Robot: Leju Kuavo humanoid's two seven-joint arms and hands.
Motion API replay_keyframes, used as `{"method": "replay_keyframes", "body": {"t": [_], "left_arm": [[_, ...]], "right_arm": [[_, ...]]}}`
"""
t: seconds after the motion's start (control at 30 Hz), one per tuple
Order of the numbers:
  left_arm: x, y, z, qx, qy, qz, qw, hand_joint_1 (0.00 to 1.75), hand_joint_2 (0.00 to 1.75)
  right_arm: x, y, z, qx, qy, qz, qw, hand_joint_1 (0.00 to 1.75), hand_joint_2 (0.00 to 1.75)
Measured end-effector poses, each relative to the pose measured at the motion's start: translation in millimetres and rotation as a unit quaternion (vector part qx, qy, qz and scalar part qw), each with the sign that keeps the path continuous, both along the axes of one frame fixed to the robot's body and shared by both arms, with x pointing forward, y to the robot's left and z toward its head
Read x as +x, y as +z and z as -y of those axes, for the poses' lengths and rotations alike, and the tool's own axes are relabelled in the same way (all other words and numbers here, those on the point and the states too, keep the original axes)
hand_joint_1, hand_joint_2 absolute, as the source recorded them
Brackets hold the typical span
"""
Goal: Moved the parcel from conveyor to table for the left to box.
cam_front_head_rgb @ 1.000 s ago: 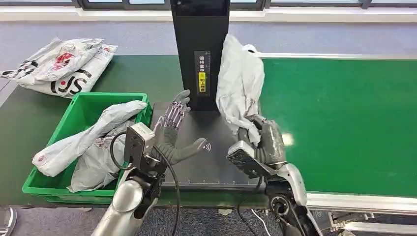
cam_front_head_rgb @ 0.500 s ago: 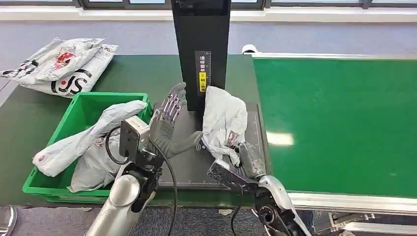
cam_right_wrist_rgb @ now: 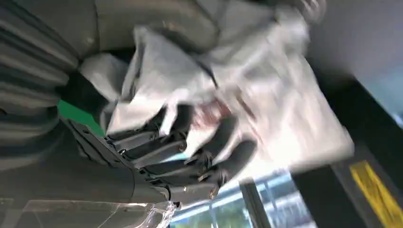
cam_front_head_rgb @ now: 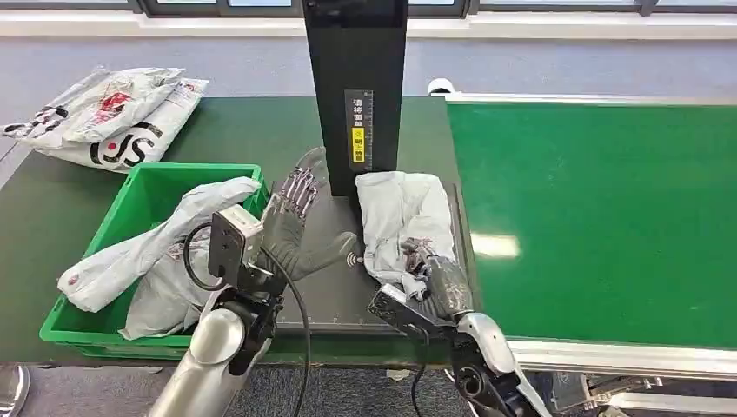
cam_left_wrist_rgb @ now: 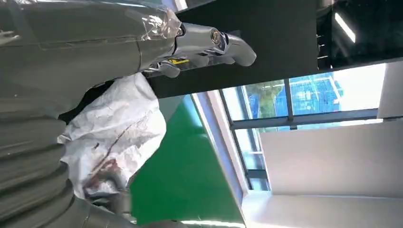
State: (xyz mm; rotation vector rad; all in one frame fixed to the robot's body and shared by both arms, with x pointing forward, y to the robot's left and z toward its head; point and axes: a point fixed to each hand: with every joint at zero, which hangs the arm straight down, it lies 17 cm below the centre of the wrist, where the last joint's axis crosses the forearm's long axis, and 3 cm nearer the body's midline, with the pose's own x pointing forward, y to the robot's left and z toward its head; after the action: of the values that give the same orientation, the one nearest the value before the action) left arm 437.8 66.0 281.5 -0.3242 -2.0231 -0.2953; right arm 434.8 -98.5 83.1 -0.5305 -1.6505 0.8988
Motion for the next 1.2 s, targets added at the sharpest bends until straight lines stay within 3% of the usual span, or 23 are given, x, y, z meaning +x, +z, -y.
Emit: {"method": "replay_keyframes", "body": {"t": [0.1, 0.2, 0.27, 0.4, 0.9, 0.97, 1.07, 1.13, 1.2], "left_arm": [[-1, -3, -4, 0.0, 0.008, -0.002, 1.0, 0.0, 1.75], [-2, -5, -7, 0.0, 0.014, 0.001, 1.0, 0.0, 1.75], [-3, -6, -8, -0.001, 0.016, 0.003, 1.0, 0.0, 1.75], [-3, -8, -9, 0.001, 0.019, 0.003, 1.0, 0.0, 1.75], [-2, -9, -15, 0.011, 0.038, 0.012, 0.999, 0.0, 1.75], [0, -8, -20, 0.027, 0.061, 0.023, 0.997, 0.0, 1.75], [3, -7, -25, 0.064, 0.098, 0.045, 0.992, 0.0, 1.75], [10, -5, -36, 0.141, 0.167, 0.086, 0.972, 0.0, 1.75], [15, -2, -39, 0.175, 0.193, 0.108, 0.959, 0.0, 1.75]], "right_arm": [[2, 40, 12, 0.123, -0.007, 0.045, 0.991, 0.0, 1.75], [1, 91, 38, 0.262, -0.016, 0.094, 0.96, 0.0, 1.75], [-3, 120, 55, 0.313, -0.021, 0.127, 0.941, 0.0, 1.75], [-10, 149, 72, 0.339, -0.026, 0.164, 0.926, 0.0, 1.75], [-27, 184, 93, 0.387, -0.03, 0.215, 0.896, 0.0, 1.75], [-41, 227, 111, 0.424, -0.029, 0.268, 0.865, 0.0, 1.75], [-50, 244, 124, 0.433, -0.037, 0.297, 0.85, 0.0, 1.75], [-54, 250, 132, 0.439, -0.044, 0.309, 0.843, 0.0, 1.75], [-56, 254, 137, 0.442, -0.048, 0.316, 0.838, 0.0, 1.75]]}}
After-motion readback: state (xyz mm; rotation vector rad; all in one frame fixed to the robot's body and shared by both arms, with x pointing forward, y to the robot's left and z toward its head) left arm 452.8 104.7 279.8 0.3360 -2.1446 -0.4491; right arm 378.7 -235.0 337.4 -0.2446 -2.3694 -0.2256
